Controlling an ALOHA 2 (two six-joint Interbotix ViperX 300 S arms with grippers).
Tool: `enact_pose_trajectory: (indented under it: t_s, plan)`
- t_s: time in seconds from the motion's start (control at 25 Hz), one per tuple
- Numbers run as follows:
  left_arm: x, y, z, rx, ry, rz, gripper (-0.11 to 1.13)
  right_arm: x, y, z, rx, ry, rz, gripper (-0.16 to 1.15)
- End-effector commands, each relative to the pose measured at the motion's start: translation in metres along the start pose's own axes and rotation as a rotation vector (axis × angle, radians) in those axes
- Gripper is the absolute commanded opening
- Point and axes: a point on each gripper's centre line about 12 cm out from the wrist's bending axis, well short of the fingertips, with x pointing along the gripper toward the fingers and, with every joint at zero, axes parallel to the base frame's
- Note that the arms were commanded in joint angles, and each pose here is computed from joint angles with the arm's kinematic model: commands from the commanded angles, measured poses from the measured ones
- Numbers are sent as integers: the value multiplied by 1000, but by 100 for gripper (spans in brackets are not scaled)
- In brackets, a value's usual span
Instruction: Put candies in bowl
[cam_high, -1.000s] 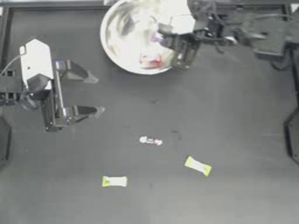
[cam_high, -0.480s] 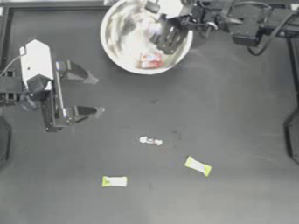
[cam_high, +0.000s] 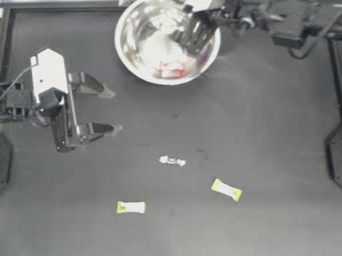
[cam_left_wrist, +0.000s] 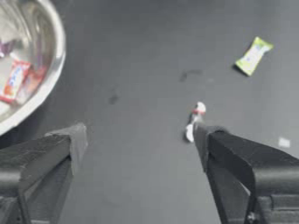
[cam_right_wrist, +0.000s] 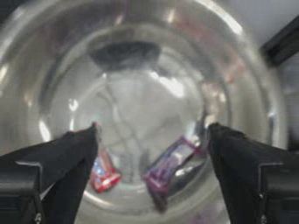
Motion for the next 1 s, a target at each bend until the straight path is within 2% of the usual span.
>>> enact_pose_trajectory:
  t_s: [0.04, 0.16, 0.24, 0.52, 0.68, 1.0]
  plan:
    - [-2, -1, 5, 2, -17, -3, 103, -51, 15, 24, -35, -118, 21, 101]
    - [-2, -3, 4, 7, -13, -8, 103, -84, 27, 25, -58, -183, 44, 101]
    - [-2, -6, 4, 15, -11, -17, 103, -106, 36, 20, -64, -215, 68, 101]
    - [-6, -32, 3, 71, 51, -81, 103, -161, 69, -12, -113, -298, 164, 101]
    - [-8, -38, 1, 82, 116, -89, 103, -179, 80, -32, -134, -347, 204, 101]
    - [0, -45, -2, 91, 153, -99, 103, -203, 85, -72, -116, -395, 262, 101]
